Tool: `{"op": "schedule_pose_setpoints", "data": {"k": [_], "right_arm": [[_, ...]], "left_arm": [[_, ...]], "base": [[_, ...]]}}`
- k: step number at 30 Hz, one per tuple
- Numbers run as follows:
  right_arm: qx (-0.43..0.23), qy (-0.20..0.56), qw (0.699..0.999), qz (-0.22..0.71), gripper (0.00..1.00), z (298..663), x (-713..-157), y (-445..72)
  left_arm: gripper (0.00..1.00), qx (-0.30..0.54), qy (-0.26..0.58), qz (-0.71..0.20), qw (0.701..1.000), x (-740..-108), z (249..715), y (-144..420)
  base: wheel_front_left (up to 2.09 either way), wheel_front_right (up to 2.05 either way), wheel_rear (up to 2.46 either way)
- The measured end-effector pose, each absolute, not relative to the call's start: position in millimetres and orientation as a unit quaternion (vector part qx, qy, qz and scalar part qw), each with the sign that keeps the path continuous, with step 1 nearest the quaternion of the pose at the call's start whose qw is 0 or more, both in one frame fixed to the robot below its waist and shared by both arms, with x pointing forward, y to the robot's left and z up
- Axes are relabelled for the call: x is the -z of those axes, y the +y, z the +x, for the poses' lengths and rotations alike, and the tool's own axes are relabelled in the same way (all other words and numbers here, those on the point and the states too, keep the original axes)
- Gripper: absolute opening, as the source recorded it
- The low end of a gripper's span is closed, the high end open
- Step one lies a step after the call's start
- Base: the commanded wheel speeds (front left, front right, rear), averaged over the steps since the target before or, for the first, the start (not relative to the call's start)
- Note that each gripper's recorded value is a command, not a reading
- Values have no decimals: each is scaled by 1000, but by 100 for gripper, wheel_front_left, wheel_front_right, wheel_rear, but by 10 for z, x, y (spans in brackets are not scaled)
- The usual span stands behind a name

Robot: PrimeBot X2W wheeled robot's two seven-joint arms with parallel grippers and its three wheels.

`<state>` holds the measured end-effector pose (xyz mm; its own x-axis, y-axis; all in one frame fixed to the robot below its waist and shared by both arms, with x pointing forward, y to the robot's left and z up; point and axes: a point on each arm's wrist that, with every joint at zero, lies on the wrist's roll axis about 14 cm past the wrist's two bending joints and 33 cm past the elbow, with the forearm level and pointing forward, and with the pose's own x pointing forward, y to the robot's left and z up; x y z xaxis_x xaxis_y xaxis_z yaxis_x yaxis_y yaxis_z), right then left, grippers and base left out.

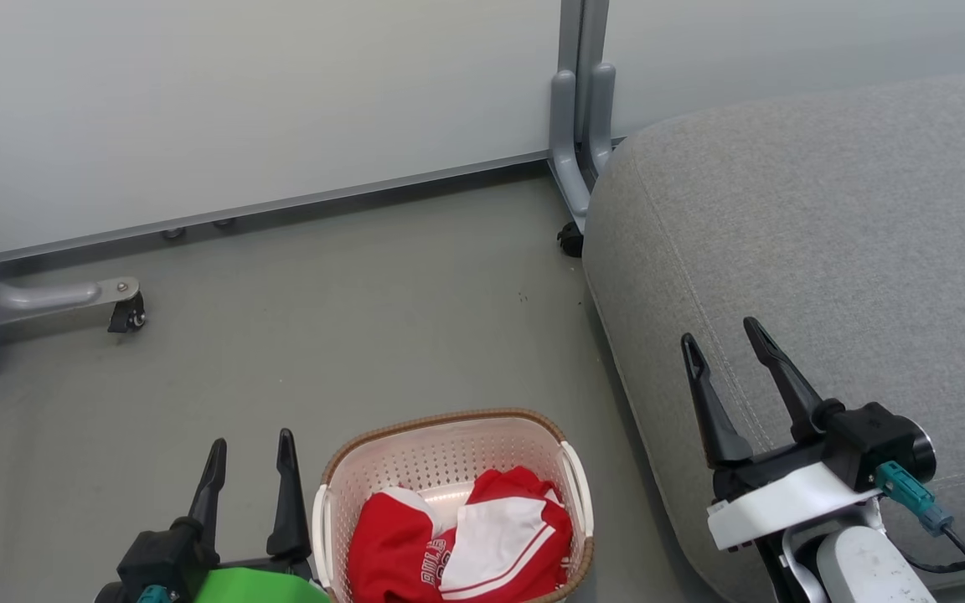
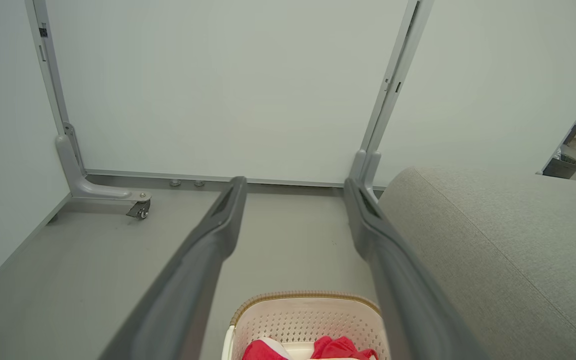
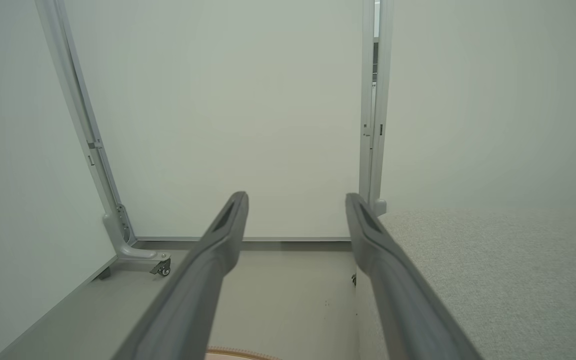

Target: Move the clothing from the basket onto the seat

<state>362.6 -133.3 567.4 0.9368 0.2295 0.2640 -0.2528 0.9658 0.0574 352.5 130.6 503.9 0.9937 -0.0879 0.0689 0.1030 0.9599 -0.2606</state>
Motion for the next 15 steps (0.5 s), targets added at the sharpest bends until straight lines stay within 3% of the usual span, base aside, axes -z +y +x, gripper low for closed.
{"op": "schedule_pose_setpoints", "data": {"k": [8, 15], "right_arm": [[-119, -120, 984, 48, 100, 3644, -5620, -1360], [-104, -105, 988, 45, 100, 3723, -5514, -1475]], "left_arm": [[100, 66, 27, -120, 990, -4697, 3478, 1171], [100, 128, 83, -53, 987, -4335, 3520, 840]], "base": [[0, 0, 0], [0, 0, 0]]}}
